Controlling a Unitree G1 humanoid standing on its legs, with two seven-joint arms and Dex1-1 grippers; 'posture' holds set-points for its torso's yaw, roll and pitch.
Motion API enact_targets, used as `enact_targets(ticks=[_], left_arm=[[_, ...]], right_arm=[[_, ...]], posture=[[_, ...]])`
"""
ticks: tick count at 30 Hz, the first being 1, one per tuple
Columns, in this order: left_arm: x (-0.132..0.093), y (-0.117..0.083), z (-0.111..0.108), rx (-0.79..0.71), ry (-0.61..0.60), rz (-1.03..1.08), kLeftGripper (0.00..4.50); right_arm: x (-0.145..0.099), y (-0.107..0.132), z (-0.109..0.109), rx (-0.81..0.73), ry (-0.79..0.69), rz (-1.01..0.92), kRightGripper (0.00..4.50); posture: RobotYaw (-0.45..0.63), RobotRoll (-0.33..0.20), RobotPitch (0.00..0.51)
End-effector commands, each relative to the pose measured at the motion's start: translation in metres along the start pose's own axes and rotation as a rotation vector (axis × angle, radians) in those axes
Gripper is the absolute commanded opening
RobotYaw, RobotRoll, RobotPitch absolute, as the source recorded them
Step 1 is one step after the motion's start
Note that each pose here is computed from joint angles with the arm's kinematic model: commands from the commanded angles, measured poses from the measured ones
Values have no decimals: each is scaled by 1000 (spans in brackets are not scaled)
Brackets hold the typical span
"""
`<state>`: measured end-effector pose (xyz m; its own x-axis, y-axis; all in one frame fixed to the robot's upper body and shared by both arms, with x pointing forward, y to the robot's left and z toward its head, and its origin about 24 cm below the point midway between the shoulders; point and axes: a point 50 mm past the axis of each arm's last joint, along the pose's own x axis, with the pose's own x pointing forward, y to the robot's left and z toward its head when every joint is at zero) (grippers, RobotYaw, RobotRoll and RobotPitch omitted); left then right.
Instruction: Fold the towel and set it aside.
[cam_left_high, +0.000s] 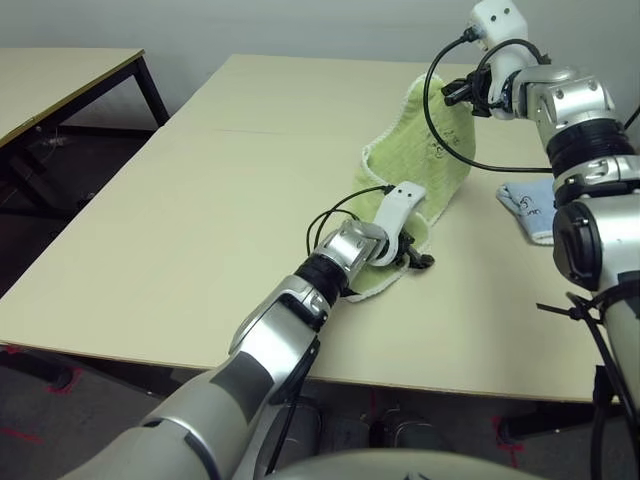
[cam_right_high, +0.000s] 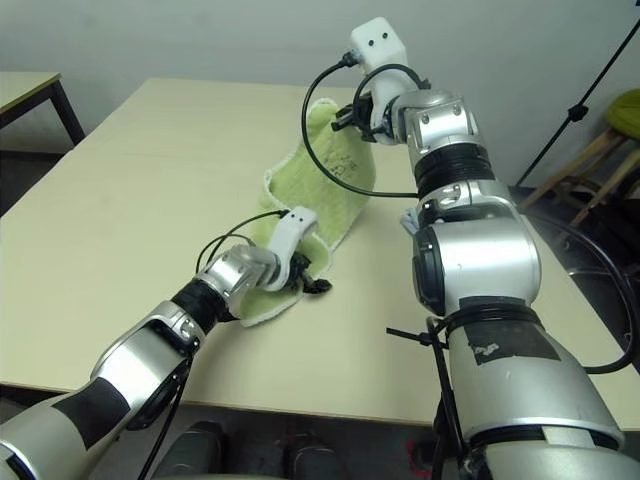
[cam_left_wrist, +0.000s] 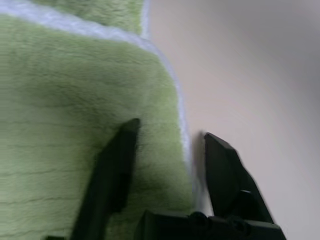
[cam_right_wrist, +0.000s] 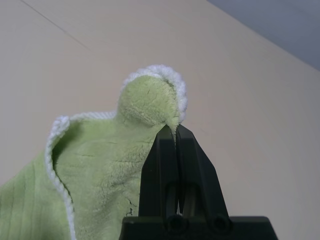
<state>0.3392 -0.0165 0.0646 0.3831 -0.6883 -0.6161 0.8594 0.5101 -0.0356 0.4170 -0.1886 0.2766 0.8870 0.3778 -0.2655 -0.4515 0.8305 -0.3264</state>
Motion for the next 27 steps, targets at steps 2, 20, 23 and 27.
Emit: enact_targets(ticks=[2, 20, 23, 27], left_arm=[[16, -31, 16, 51, -8, -101, 1153], [-169, 42, 0, 36, -206, -185, 24], [-187, 60, -8, 142, -192, -121, 24], [-200, 95, -28, 305, -82, 48, 24]], right_arm=[[-3, -3, -5, 16, 8, -4, 0], [-30, -21, -66, 85, 177, -14, 0], [-33, -19, -75, 90, 198, -2, 0], [-35, -10, -83, 102, 199, 20, 0]], posture=[[59, 0, 17], [114, 0, 22], [130, 0, 27], [131, 0, 32]])
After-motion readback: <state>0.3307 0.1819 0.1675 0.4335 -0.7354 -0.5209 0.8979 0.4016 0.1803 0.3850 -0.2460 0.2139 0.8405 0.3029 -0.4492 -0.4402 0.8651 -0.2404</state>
